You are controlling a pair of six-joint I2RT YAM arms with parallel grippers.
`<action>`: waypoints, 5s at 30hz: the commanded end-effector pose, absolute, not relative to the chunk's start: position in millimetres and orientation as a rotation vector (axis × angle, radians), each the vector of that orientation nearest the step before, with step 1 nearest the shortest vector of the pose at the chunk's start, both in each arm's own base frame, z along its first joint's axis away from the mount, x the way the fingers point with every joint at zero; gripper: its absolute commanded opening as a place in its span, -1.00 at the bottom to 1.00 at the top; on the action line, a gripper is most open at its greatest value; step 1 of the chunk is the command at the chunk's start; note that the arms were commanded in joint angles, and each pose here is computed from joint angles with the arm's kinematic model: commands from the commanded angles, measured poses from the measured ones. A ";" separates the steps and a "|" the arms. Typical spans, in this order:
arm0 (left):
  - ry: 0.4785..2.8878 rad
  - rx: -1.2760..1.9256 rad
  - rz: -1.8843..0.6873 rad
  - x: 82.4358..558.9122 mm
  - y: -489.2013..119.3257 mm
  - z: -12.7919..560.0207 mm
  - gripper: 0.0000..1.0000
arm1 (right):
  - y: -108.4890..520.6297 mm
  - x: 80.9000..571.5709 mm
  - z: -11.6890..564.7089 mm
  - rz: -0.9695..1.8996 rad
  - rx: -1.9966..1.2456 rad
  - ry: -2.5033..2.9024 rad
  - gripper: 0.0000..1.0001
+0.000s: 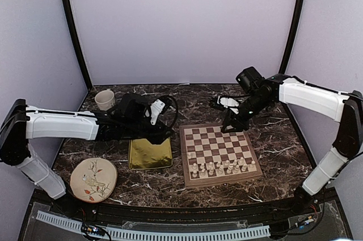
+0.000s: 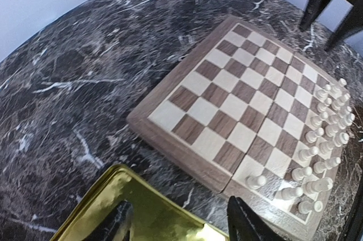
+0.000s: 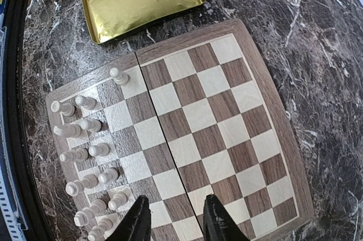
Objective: Set up the chess pieces on the board
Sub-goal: Pick up the pawn from the chessboard, then place the pawn at h2, then reset both arms
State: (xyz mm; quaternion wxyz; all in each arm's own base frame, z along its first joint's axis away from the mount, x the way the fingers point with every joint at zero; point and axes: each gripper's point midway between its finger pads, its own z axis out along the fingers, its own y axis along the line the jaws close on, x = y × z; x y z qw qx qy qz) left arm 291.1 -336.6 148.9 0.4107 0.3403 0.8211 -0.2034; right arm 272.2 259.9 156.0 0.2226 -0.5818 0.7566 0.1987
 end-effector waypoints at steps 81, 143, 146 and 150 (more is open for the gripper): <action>2.318 0.345 -0.562 292.1 -253.8 102.2 0.15 | 181.6 229.3 105.0 0.229 -1.591 2.477 -0.82; 2.210 0.589 -0.407 310.9 -261.2 165.4 0.14 | 158.1 298.0 180.8 0.176 -1.171 2.281 -0.31; 2.150 0.624 -0.337 317.6 -256.7 193.2 0.15 | 144.6 320.4 216.5 0.133 -1.010 2.177 -0.19; 2.054 0.630 -0.251 324.8 -246.9 235.0 0.25 | 113.1 346.5 269.8 0.089 -0.726 2.035 0.28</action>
